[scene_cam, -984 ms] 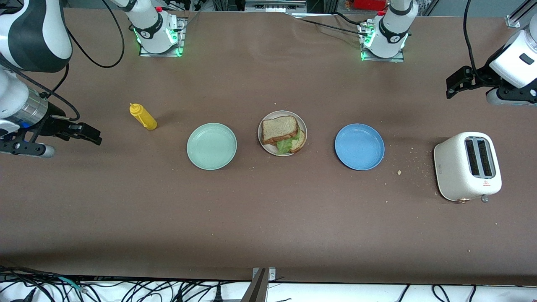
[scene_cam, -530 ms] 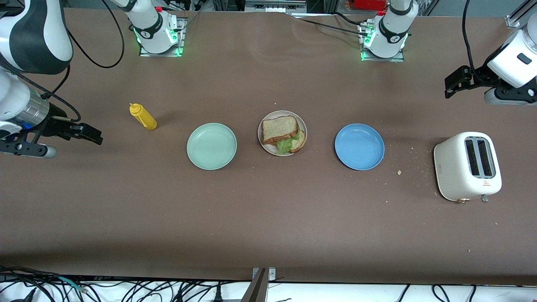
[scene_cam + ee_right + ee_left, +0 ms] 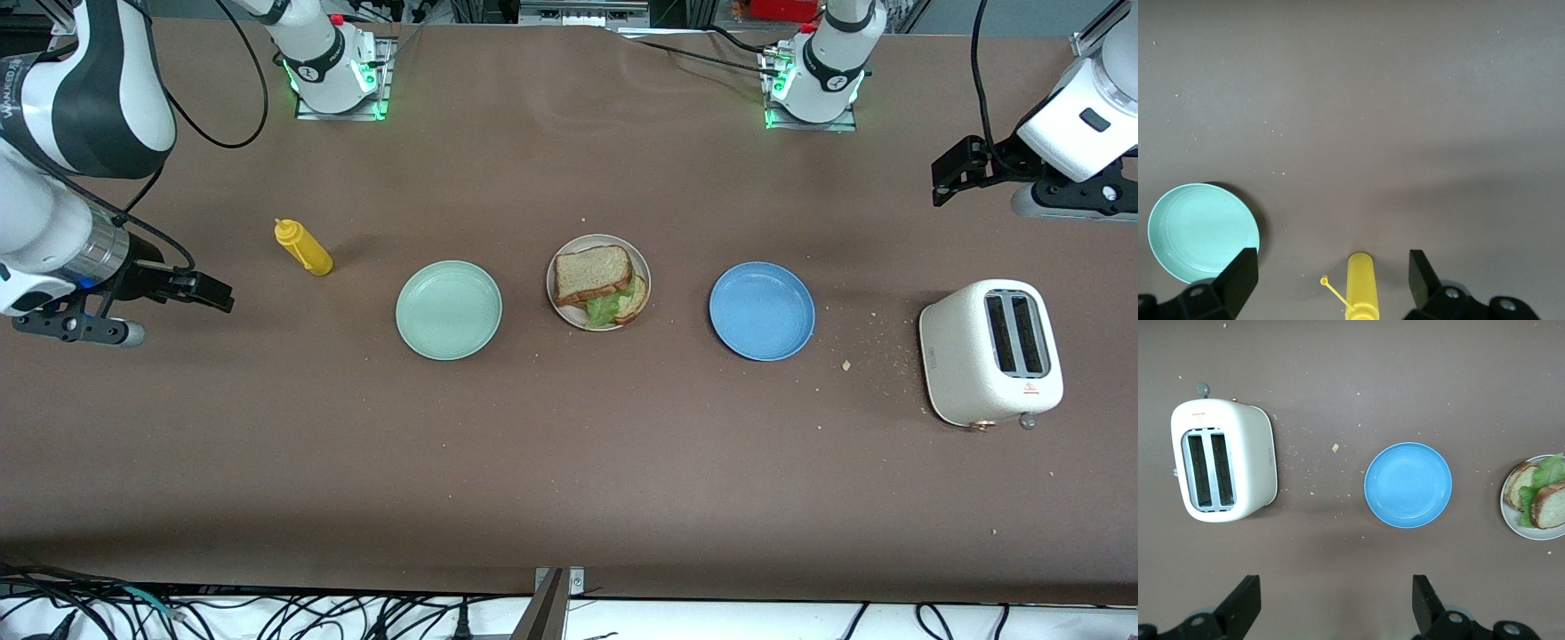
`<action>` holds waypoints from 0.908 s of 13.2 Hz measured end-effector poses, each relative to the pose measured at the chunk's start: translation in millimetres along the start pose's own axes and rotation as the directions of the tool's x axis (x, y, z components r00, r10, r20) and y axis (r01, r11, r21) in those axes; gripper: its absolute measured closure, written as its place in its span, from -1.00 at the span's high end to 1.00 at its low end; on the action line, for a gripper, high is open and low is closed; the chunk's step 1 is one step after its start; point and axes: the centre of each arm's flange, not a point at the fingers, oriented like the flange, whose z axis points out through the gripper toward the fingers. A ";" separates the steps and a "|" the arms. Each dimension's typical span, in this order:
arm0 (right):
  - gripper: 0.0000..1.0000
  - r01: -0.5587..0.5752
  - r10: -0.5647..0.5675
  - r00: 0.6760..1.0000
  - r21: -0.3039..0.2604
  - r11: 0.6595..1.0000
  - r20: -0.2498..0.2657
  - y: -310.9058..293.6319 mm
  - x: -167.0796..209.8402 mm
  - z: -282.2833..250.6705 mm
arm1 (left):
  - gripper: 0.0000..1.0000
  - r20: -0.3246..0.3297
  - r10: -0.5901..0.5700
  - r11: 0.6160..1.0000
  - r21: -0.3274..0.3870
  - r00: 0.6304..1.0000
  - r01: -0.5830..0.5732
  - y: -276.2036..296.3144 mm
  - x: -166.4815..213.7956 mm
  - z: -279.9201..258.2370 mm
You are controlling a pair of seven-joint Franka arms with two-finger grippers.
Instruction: Make sandwich in beige plate with both arms
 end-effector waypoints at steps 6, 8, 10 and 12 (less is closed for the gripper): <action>0.99 -0.013 0.013 1.000 0.001 1.000 -0.006 -3.6 0.1 -2.4 | 1.00 0.021 -0.003 1.000 -0.005 1.000 0.003 -1.2 -5.0 -2.4; 0.97 -0.020 0.019 0.999 -0.004 1.000 -0.036 -5.1 3.0 -4.2 | 1.00 0.025 -0.004 1.000 -0.005 1.000 0.005 -2.0 -5.5 -2.4; 0.97 -0.017 0.016 0.998 -0.017 1.000 -0.056 -5.4 5.3 -3.1 | 1.00 0.025 -0.013 1.000 -0.006 1.000 0.013 -6.8 -5.6 -2.9; 0.97 -0.016 0.015 0.998 -0.023 1.000 -0.057 -5.1 5.9 1.6 | 1.00 0.019 -0.016 1.000 -0.006 1.000 0.016 -8.3 -5.7 -5.7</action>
